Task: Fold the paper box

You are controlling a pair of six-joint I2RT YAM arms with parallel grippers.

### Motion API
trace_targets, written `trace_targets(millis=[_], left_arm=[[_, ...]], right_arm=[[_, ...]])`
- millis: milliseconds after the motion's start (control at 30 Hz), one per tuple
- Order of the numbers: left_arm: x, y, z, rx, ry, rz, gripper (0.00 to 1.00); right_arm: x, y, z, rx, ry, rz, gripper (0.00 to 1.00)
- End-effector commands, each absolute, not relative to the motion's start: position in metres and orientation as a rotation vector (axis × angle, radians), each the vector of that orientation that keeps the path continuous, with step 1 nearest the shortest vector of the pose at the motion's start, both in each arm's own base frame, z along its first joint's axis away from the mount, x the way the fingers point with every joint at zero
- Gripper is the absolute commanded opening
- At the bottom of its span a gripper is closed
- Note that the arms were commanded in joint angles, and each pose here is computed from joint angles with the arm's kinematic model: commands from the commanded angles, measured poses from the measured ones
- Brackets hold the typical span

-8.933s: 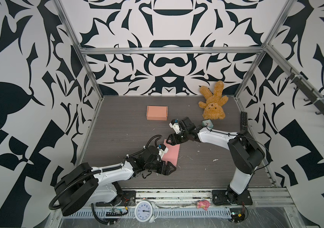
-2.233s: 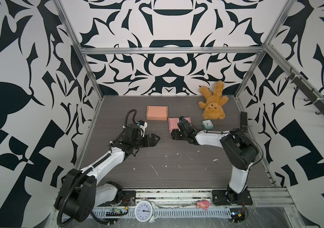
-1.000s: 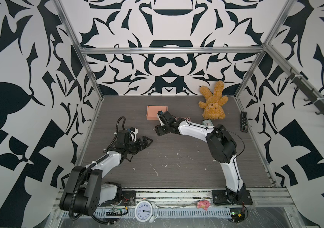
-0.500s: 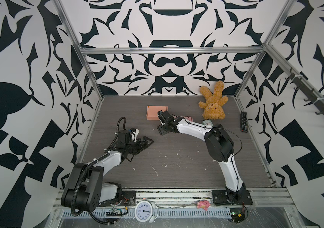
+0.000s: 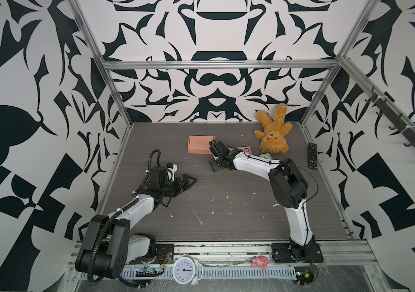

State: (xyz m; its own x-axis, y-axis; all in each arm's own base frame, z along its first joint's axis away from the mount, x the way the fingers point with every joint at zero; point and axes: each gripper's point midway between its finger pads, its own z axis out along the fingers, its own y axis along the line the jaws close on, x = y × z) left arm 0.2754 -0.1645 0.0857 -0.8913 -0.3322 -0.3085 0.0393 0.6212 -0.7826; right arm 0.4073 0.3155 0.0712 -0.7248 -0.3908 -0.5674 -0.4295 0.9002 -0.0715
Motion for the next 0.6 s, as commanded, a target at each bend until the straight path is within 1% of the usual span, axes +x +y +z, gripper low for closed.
trace_targets(millis=[0, 100, 267, 467, 567], left_arm=[[0.282, -0.165, 0.101, -0.221, 2.376, -1.193, 0.99], [0.281, -0.165, 0.102, -0.212, 2.375, -1.19, 0.99], [0.281, -0.165, 0.101, -0.209, 2.372, -1.19, 0.99], [0.284, -0.168, 0.104, -0.203, 2.354, -1.217, 0.99], [0.283, -0.168, 0.107, -0.198, 2.348, -1.221, 0.99]], right_arm=[[0.4, 0.327, 0.131, -0.49, 2.338, 0.226, 0.73], [0.384, 0.312, 0.135, -0.46, 2.327, 0.252, 0.73], [0.362, 0.276, 0.121, -0.411, 2.364, 0.218, 0.72], [0.357, 0.248, 0.112, -0.267, 2.348, 0.259, 0.71], [0.365, 0.234, 0.092, -0.206, 2.385, 0.274, 0.7]])
